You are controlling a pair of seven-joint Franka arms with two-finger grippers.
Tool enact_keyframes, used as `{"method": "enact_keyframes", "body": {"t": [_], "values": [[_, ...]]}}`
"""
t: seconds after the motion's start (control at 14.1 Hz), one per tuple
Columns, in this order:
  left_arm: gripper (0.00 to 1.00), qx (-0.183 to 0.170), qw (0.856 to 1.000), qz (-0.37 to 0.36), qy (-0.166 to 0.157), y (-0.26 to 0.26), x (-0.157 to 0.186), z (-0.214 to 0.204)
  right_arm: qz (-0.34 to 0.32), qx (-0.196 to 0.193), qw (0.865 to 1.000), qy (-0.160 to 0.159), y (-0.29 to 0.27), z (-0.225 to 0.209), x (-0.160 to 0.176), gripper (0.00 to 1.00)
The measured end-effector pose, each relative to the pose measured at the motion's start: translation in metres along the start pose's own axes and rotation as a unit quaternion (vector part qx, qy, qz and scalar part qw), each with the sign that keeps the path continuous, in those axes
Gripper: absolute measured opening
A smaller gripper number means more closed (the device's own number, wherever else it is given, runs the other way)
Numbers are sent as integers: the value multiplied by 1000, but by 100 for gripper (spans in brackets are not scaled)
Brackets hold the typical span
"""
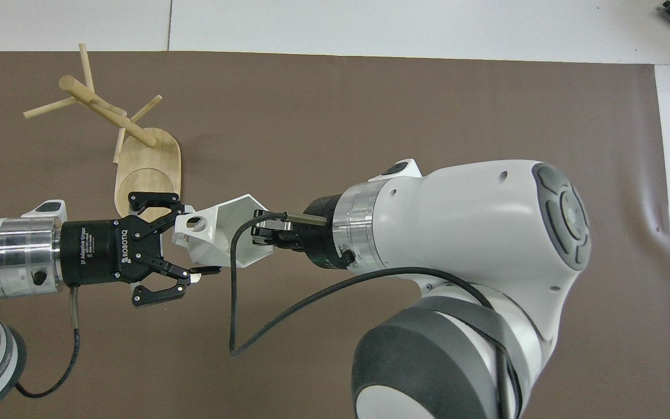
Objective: Hang cup on rack
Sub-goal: 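Grasp the mug with the left gripper from the right gripper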
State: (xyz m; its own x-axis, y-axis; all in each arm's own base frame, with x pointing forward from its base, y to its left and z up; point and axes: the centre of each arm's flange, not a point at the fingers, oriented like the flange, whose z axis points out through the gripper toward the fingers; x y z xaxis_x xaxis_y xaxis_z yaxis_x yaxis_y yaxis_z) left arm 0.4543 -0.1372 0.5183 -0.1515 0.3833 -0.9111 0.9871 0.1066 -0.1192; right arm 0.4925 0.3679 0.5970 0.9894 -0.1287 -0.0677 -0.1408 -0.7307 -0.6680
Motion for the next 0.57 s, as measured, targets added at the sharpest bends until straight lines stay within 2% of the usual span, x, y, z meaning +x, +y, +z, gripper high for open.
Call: {"method": "enact_keyframes", "body": {"t": [0.28, 0.43, 0.57], "values": [[71, 0, 1000, 1, 0, 0, 0, 0, 0, 0, 1000, 0, 0, 0, 0, 4], [71, 12, 1000, 3, -2, -4, -2, 3, 2, 1, 1000, 3, 1, -1, 2, 19], [71, 17, 1000, 4, -3, -5, -2, 2, 3, 1, 1000, 3, 2, 0, 3, 41]]}}
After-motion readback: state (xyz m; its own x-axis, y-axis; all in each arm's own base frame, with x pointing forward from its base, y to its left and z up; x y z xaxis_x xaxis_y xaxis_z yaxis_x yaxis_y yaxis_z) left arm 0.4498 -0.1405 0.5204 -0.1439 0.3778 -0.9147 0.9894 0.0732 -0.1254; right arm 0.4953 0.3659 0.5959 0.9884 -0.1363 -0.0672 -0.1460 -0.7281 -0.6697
